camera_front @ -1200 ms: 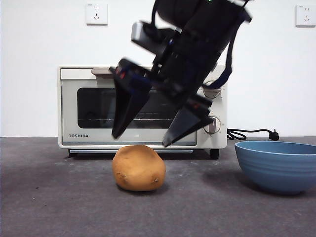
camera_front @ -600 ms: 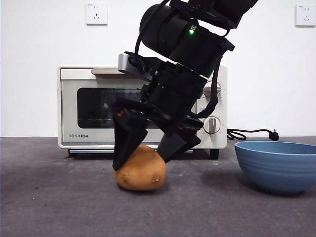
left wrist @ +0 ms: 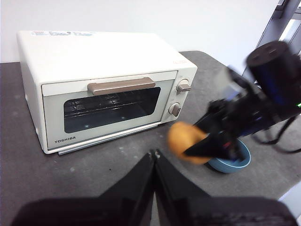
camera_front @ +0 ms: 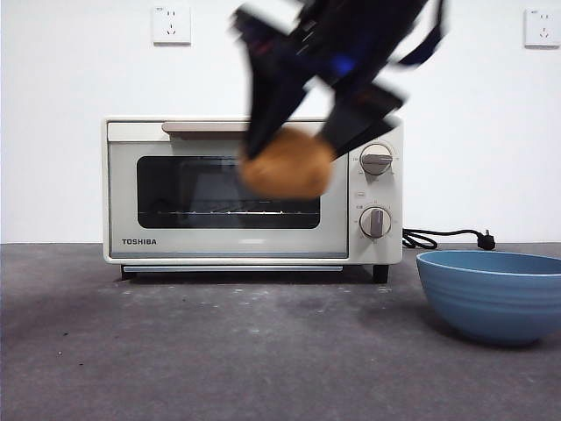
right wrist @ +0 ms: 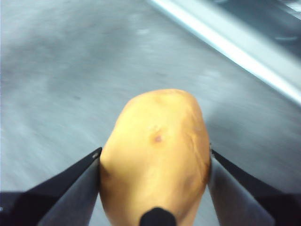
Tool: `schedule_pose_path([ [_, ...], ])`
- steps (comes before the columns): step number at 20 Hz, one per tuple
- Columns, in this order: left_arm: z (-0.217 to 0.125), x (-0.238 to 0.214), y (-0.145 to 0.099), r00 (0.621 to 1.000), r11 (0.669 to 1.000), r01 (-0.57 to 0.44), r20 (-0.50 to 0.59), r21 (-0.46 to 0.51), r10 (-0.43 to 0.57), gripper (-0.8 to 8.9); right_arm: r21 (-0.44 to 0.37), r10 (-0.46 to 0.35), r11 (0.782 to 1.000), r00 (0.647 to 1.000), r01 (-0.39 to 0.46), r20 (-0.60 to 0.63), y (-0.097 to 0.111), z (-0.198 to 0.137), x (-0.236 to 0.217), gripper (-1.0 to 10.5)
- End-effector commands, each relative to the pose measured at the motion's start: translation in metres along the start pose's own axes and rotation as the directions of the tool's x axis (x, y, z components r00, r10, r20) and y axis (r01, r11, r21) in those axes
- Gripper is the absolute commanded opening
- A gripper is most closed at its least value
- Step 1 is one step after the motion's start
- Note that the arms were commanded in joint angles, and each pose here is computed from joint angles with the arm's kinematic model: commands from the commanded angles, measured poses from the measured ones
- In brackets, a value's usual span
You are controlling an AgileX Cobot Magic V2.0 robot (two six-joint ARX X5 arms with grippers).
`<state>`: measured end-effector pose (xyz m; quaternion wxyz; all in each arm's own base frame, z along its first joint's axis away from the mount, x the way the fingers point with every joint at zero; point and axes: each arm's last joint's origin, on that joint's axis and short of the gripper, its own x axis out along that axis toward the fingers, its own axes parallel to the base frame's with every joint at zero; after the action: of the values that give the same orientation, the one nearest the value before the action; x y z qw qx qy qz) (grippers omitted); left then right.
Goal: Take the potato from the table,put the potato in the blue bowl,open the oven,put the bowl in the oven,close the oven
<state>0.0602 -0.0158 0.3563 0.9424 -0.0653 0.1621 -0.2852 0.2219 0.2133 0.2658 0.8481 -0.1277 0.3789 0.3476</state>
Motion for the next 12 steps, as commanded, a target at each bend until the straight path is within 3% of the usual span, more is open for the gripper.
schedule_pose_path([
  [1, 0.001, -0.001, -0.001, 1.0, 1.0, 0.005, 0.008, 0.019, -0.005, -0.08, -0.003, -0.044, 0.999, 0.999, 0.044, 0.003, -0.012, -0.003, -0.031, -0.2],
  [7, 0.001, -0.001, -0.001, 1.0, 1.0, 0.006, 0.007, 0.019, -0.006, -0.08, 0.088, -0.17, 0.981, 0.985, 0.172, -0.026, -0.059, -0.023, -0.084, -0.2],
  [12, 0.001, -0.001, -0.001, 1.0, 1.0, 0.005, 0.007, 0.019, -0.005, -0.08, 0.186, -0.143, 0.971, 0.988, 0.153, -0.066, -0.087, -0.061, -0.058, -0.2],
])
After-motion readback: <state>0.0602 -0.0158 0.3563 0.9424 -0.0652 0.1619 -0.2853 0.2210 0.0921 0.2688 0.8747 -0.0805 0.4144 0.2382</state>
